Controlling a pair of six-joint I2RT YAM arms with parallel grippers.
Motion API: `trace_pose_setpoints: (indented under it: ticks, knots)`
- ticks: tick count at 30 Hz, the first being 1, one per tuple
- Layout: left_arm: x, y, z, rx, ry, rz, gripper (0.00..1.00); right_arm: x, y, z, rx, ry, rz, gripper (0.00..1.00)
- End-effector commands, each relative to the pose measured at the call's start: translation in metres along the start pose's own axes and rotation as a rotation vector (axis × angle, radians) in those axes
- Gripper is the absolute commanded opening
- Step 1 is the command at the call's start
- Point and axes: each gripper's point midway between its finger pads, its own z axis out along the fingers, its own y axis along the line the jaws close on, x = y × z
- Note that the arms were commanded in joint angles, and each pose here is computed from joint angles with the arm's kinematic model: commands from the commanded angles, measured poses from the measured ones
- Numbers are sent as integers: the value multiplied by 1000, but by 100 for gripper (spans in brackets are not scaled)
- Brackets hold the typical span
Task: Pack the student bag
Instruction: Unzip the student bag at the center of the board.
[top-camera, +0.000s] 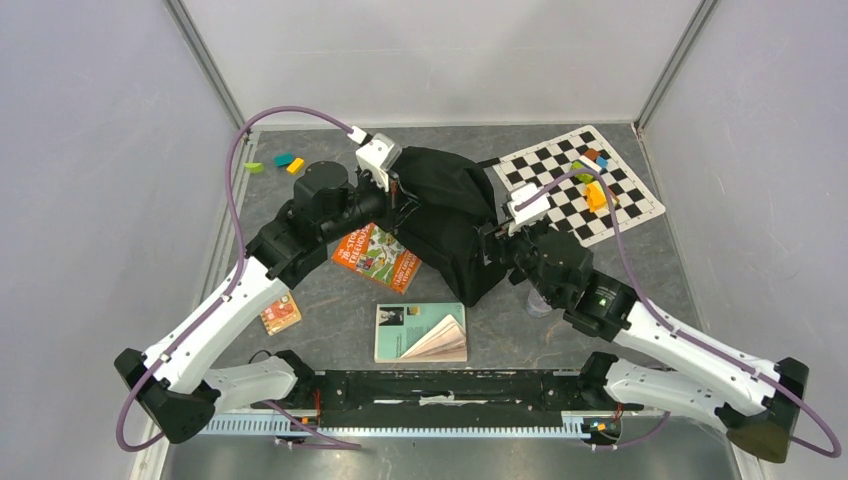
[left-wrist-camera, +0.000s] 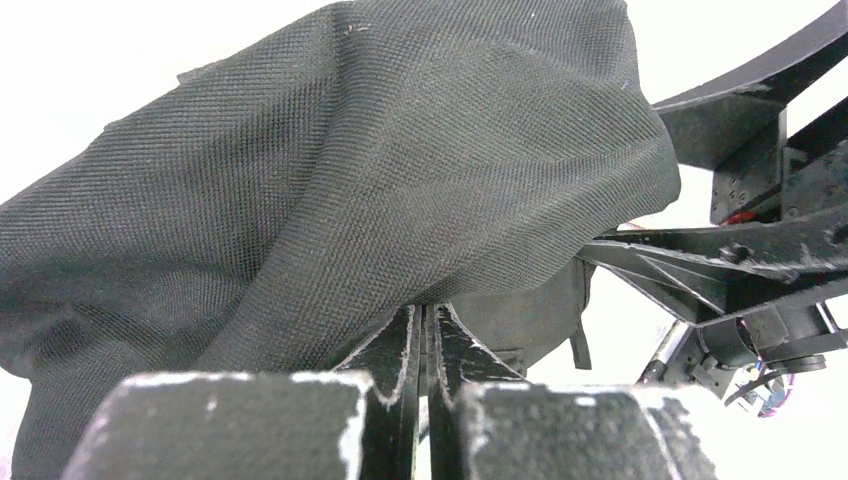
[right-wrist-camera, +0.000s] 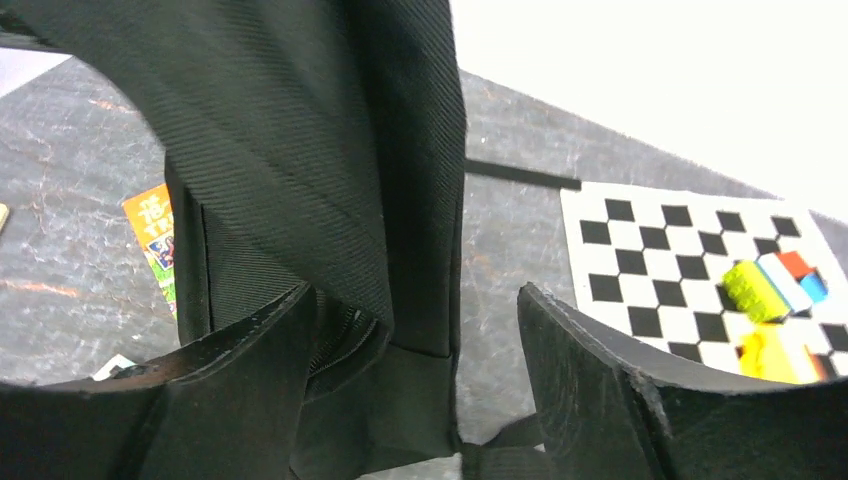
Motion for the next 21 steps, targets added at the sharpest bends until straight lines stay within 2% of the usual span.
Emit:
trace_pose_setpoints:
  ticks: [1,6,11,19,21]
  knots:
    - [-20,-11,3,64,-69,-1,2,-54,3,-16,-102,-134,-156,80]
    - [-24,-15,13,112,-68,48,2,-82,15,-25,-201,-207,-247,84]
    - [-28,-10,19,120,-71,79,2,-101,27,-19,-247,-233,-333,84]
    - [-22,-9,13,132,-123,63,2,-121,22,8,-118,-214,-442,86]
    - [-22,-7,10,124,-130,63,2,-123,17,12,-69,-215,-440,80]
